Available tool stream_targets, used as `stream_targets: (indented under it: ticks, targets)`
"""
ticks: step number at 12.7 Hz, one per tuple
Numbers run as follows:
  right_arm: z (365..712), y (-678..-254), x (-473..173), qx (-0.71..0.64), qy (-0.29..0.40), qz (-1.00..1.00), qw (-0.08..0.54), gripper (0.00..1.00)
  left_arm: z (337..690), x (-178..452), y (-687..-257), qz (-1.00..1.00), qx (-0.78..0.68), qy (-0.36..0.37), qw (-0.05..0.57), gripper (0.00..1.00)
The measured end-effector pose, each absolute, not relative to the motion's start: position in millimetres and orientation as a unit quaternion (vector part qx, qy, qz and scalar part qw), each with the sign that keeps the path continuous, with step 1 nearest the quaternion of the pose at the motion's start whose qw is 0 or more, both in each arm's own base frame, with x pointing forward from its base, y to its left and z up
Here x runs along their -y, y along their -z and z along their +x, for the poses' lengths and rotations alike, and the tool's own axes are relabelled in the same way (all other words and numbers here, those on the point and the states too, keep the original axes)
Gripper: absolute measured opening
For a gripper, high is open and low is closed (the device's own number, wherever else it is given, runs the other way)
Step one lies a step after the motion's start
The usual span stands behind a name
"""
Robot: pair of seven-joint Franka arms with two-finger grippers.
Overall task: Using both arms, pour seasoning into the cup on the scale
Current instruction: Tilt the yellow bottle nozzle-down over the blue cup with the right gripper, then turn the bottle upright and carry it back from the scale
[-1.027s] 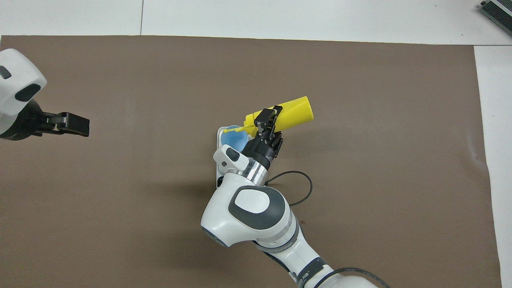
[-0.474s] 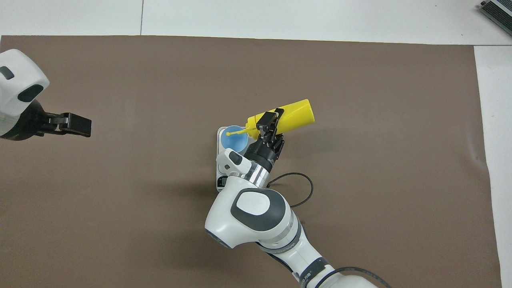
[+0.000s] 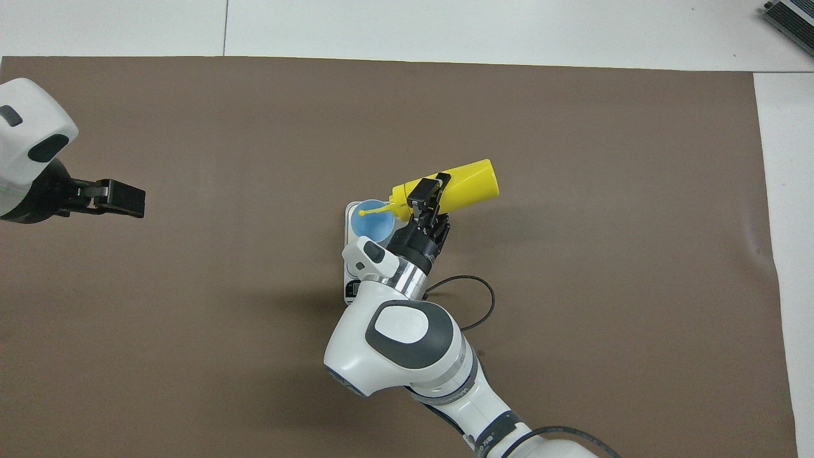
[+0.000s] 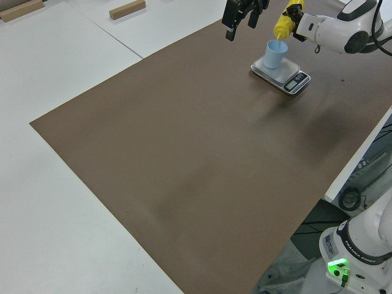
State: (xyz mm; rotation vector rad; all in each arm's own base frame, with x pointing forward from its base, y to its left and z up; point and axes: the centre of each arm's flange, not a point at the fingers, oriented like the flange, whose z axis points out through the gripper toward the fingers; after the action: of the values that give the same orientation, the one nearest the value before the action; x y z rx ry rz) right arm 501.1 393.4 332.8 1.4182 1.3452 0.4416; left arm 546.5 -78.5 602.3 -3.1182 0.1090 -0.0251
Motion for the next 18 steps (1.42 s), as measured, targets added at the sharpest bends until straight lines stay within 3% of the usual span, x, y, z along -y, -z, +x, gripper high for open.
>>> stream_targets:
  ticks: [4,11,14,18]
  targets:
    - [497,-354,-398,-0.546,-0.192,0.637,0.509,0.48,547,77,-602,-0.999,-0.034,0.008,0.011,1.00]
    - [506,-463,-331,-0.460,-0.170,0.802,0.340,0.48,547,77,-602,-0.999,-0.034,0.008,0.011,1.00]
    - [500,-464,-303,-0.431,-0.159,0.853,0.246,0.48,547,77,-602,-0.999,-0.034,0.008,0.011,1.00]
    - [517,-465,-229,-0.411,-0.181,0.884,0.128,0.48,547,77,-603,-0.999,-0.033,0.009,0.011,1.00]
